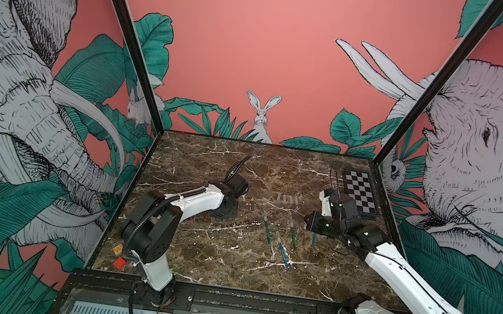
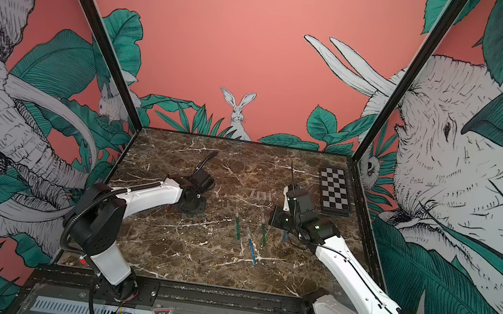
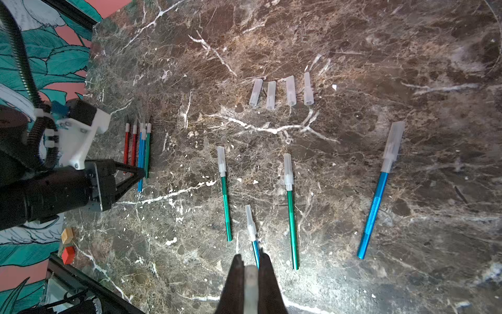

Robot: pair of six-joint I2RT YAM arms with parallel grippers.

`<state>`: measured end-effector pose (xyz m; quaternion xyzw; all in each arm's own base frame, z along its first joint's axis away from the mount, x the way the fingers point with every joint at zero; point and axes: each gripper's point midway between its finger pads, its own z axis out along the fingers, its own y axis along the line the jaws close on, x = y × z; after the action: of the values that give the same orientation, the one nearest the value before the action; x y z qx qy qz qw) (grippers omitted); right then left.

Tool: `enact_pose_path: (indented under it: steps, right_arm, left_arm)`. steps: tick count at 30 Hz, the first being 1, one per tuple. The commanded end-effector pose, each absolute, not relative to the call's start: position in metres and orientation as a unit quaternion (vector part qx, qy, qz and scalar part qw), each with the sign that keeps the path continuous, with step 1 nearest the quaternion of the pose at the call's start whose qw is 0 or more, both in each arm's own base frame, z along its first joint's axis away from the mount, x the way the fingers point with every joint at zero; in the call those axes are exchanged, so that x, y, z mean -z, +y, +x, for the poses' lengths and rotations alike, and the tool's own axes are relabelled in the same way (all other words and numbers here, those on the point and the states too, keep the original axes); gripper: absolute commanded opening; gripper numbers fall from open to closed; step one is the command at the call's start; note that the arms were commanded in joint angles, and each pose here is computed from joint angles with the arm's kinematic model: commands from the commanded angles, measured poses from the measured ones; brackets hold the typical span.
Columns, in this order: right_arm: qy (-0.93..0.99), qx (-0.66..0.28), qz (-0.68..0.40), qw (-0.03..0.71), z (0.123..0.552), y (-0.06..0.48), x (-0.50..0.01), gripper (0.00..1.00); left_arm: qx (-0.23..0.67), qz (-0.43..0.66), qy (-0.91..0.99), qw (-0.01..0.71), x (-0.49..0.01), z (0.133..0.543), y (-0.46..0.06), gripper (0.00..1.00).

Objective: Remove protective caps from carving knives
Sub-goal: Place the carving knife at the center of the board.

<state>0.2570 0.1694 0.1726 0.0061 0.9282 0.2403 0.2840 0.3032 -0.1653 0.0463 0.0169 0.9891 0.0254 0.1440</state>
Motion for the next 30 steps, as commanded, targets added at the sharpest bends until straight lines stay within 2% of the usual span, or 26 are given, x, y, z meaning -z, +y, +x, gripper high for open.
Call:
enact_pose_path:
  steps: [1, 30]
  right_arm:
    - [0.927, -0.245, 0.004, 0.285, 0.254, 0.17, -0.173, 0.0]
    - [0.929, -0.248, 0.006, 0.275, 0.247, 0.171, -0.166, 0.0]
  left_arm:
    - [-0.034, 0.023, 0.988, 0.149, -0.05, 0.313, -0.166, 0.0]
    - [-0.056, -0.024, 0.991, 0.116, -0.029, 0.328, -0.15, 0.0]
